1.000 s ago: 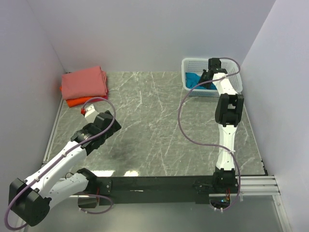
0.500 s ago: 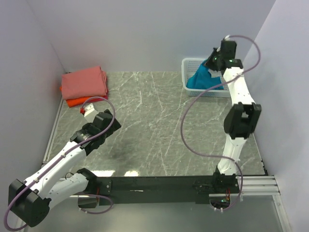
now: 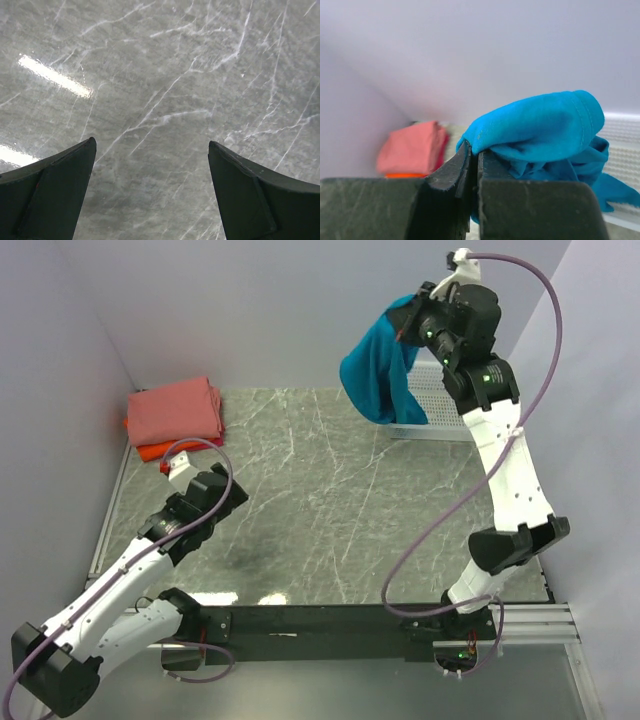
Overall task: Fold and stack the t-shirts
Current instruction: Move the tshirt to the center of the board
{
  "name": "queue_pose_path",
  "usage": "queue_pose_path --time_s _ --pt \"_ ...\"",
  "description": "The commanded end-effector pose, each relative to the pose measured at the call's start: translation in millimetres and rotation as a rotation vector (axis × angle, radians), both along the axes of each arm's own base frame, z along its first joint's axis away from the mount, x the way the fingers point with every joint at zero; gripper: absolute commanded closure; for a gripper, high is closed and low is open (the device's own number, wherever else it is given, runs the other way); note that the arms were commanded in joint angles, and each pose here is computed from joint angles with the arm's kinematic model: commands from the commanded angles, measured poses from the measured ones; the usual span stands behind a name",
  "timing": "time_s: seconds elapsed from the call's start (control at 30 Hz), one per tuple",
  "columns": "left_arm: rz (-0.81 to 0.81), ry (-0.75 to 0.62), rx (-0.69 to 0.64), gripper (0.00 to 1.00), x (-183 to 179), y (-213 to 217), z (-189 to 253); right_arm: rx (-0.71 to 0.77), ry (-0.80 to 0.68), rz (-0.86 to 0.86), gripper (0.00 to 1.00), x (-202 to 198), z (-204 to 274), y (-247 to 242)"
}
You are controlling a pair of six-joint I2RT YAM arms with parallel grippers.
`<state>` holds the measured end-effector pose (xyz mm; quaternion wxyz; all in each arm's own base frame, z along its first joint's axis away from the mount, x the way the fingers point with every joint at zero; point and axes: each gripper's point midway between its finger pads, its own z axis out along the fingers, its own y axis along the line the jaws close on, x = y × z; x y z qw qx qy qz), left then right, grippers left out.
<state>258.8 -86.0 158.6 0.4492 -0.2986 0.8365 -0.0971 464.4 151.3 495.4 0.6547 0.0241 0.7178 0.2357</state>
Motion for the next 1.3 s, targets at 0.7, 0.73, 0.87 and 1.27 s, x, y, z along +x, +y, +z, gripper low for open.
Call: queue_pose_path --time_s 0.7,0.73,0.87,1.27 --pt "0.086 -0.110 -0.087 0.01 -26.2 24.1 49.2 0.172 -0.179 0.010 1.00 -110.0 81.7 40.0" --pt "0.093 -0.107 -0.095 0.01 -27.3 24.5 47.7 0.120 -0.054 -0.050 1.00 -90.2 18.0 38.1" --pt "0.100 -0.070 -0.095 0.01 -31.5 24.8 32.4 0.156 0.266 -0.283 1.00 -82.5 -152.5 -27.5" --pt "0.054 0.211 -0.049 0.01 -42.2 5.7 -43.6 0.051 0.690 -0.385 0.28 -135.5 -353.8 -87.3"
